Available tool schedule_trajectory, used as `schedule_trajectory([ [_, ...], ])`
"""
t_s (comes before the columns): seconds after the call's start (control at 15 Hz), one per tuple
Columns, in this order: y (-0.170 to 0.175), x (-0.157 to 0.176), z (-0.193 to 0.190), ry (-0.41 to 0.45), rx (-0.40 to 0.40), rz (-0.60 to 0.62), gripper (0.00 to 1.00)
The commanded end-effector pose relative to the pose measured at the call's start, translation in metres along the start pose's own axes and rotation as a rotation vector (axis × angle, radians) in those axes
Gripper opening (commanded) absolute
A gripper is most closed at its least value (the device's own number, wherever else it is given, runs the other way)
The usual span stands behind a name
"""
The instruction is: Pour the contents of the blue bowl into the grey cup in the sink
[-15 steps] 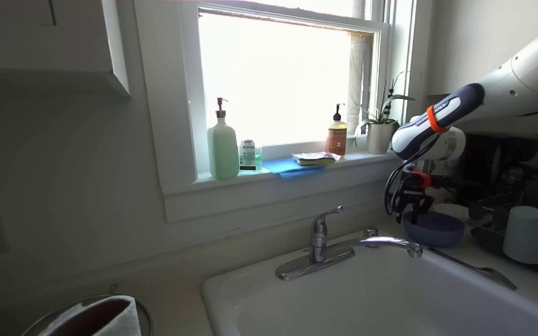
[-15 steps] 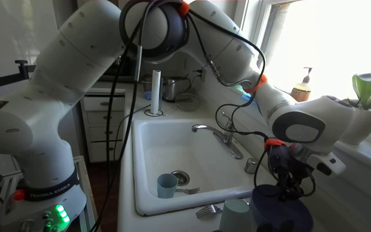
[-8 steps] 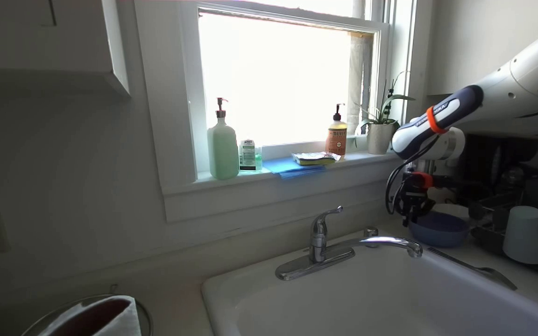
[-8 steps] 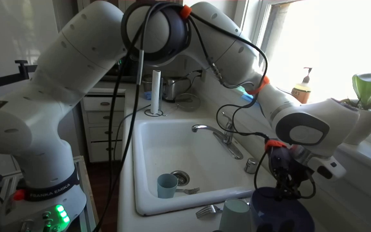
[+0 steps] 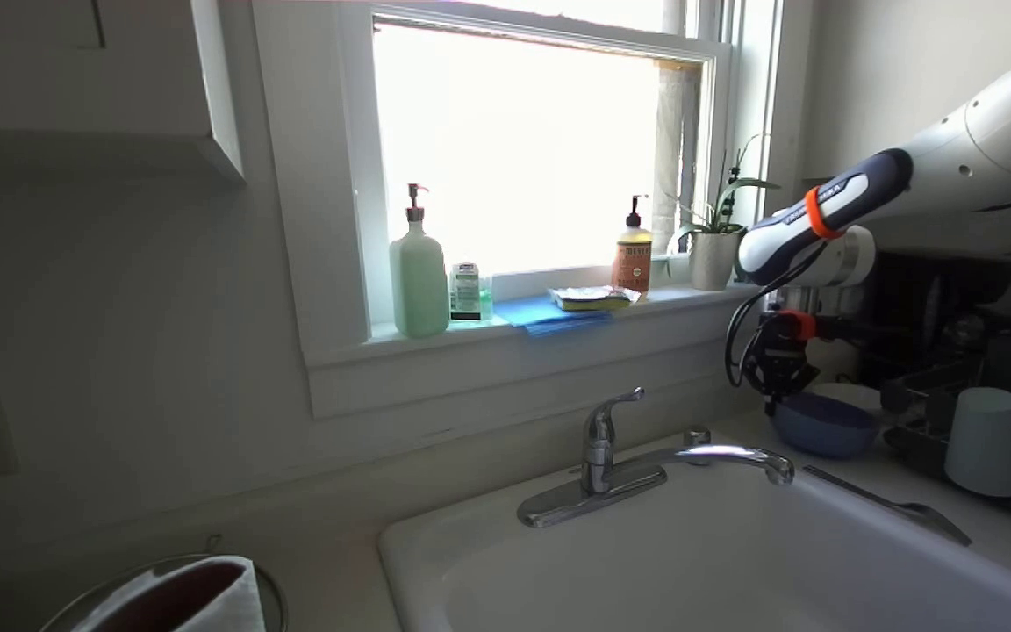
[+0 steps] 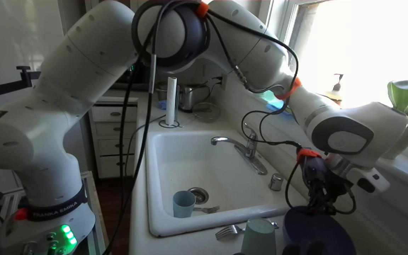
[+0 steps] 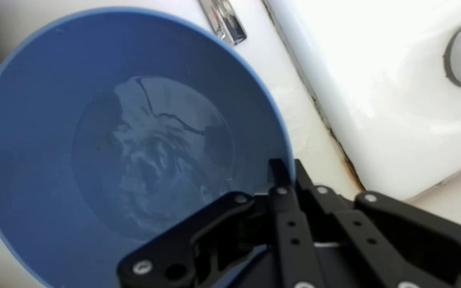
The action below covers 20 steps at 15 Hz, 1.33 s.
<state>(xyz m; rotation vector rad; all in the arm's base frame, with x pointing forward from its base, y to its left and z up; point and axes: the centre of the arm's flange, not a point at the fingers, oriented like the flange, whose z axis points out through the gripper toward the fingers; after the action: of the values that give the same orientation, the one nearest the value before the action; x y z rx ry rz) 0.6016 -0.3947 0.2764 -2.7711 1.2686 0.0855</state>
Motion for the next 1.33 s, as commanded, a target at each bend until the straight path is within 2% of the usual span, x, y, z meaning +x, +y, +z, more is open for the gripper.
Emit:
schedule_trajectory([
  [0.0, -0.004, 0.001, -0.017, -0.011, 0.015, 0.019, 0.01],
  [0.27, -0.014, -0.002, -0.029, -0.012, 0.023, 0.027, 0.01],
  [0.67, -0.032, -0.011, -0.042, 0.006, 0.044, 0.108, 0.01],
  [1.07, -0.063, -0.049, -0.073, 0.020, 0.062, 0.164, 0.01],
  [1.27, -0.075, -0.082, -0.080, 0.004, 0.068, 0.185, 0.01],
])
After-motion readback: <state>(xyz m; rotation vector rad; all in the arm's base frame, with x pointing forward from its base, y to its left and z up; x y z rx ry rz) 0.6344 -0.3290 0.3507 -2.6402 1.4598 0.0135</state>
